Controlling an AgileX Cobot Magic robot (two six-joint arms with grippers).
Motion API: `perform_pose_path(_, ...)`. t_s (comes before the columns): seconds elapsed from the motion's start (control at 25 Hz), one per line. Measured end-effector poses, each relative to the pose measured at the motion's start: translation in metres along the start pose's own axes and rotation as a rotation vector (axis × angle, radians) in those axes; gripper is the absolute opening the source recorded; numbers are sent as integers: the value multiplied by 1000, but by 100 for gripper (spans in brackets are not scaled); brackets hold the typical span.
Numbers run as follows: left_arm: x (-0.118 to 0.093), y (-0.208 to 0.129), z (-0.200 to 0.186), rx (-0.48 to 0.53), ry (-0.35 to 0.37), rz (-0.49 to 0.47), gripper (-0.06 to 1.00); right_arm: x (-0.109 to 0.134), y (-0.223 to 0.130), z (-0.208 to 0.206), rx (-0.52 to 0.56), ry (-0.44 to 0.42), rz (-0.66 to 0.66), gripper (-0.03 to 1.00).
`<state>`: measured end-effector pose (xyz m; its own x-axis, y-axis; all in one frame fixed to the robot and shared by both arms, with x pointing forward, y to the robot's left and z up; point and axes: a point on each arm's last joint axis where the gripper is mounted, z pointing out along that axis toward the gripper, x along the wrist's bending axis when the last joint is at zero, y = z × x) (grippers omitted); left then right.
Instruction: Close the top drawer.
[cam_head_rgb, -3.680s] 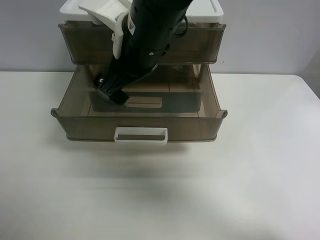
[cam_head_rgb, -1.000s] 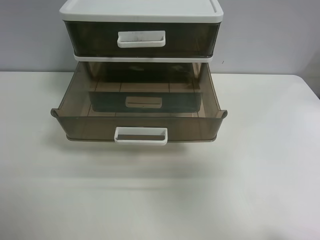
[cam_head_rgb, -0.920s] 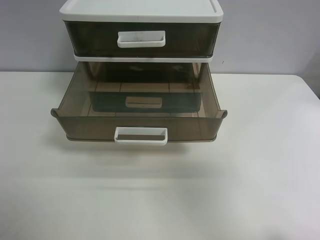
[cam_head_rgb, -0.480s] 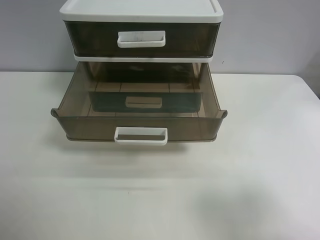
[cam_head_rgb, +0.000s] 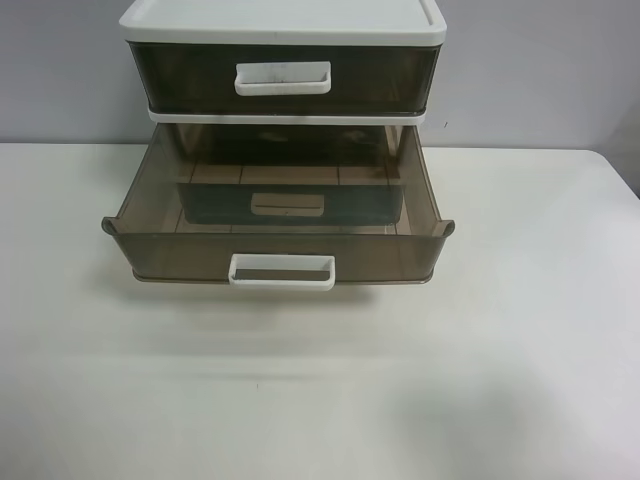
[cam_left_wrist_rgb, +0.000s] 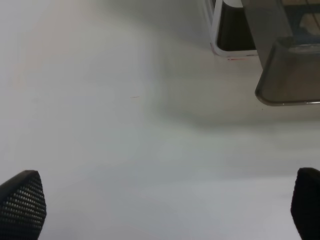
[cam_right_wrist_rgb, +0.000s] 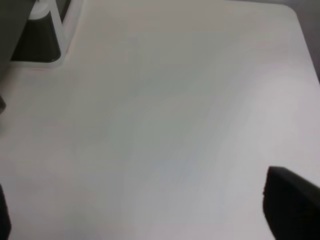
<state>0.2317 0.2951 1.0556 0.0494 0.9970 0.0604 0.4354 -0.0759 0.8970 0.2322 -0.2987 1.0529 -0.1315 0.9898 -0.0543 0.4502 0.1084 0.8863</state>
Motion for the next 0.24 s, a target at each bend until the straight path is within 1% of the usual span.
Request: perform_pose_path(0.24,0,0,0,0,0,0,99,0,0,0,0,0,0,99)
